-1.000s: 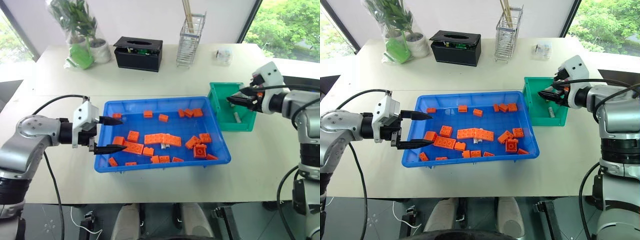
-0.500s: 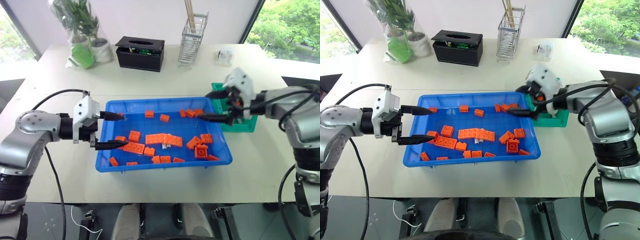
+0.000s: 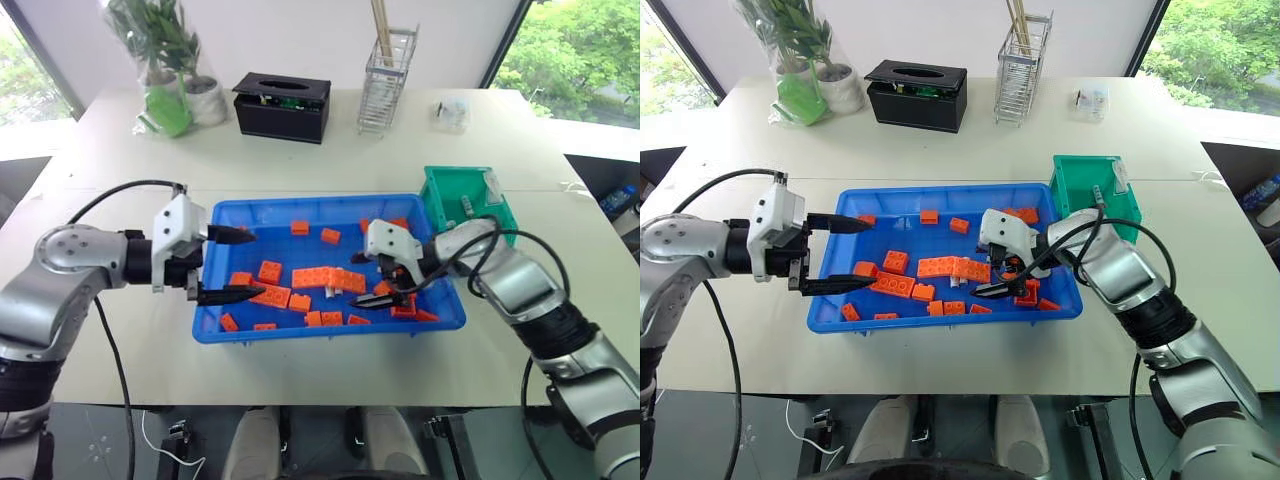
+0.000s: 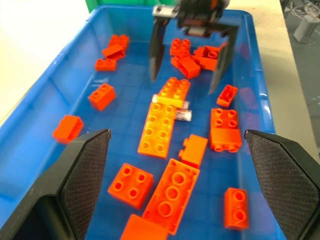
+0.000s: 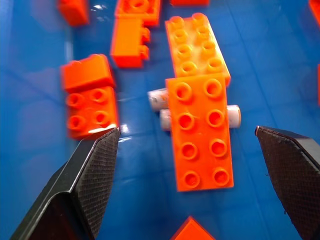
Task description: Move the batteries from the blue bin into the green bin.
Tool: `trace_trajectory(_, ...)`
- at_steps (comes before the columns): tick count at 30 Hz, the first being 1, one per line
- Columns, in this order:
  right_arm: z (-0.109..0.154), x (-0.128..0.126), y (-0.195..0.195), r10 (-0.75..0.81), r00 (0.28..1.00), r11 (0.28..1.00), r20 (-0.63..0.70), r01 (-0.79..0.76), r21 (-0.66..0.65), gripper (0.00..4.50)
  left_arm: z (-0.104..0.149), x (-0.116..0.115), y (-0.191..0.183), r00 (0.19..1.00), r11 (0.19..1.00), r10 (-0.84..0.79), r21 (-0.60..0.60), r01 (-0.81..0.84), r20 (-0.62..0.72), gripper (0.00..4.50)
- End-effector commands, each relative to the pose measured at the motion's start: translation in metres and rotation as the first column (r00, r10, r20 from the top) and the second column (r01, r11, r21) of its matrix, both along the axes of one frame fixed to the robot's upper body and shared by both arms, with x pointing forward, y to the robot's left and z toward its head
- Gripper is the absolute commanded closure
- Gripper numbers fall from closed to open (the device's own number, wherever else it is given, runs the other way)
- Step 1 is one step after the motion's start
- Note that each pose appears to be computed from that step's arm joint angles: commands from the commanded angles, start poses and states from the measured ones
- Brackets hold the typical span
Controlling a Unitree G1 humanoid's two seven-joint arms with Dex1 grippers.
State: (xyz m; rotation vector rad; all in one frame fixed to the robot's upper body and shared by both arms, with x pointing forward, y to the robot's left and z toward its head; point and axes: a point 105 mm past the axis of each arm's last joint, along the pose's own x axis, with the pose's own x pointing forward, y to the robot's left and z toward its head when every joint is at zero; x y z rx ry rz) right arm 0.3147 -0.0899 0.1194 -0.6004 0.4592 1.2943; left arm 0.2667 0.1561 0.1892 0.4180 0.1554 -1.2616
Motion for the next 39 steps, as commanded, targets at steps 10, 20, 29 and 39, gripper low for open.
trace_trajectory(10, 0.026, 0.01, 0.004, 0.01, 0.998, 0.997, 0.056, -0.014, 0.074, 3.37, 0.011, -0.005, 0.004, 0.998, 1.0, 0.029, -0.011, -0.029, 0.049, 0.0)
trace_trajectory(20, 0.07, 0.01, 0.115, 0.135, 0.977, 0.958, 0.167, -0.171, 0.23, 3.37, 0.012, 0.003, 0.003, 0.998, 1.0, 0.025, -0.017, -0.024, 0.056, 0.0)
trace_trajectory(29, 0.074, 0.025, 0.131, 0.116, 0.976, 0.973, 0.182, -0.149, 0.178, 1.45, 0.013, 0.002, 0.005, 0.998, 0.999, 0.032, -0.017, -0.031, 0.058, 0.0)
trace_trajectory(39, 0.026, 0.015, 0.082, 0.184, 0.979, 0.982, 0.082, -0.179, -0.059, 1.45, 0.012, 0.003, 0.004, 0.998, 0.999, 0.034, -0.021, -0.033, 0.058, 0.0)
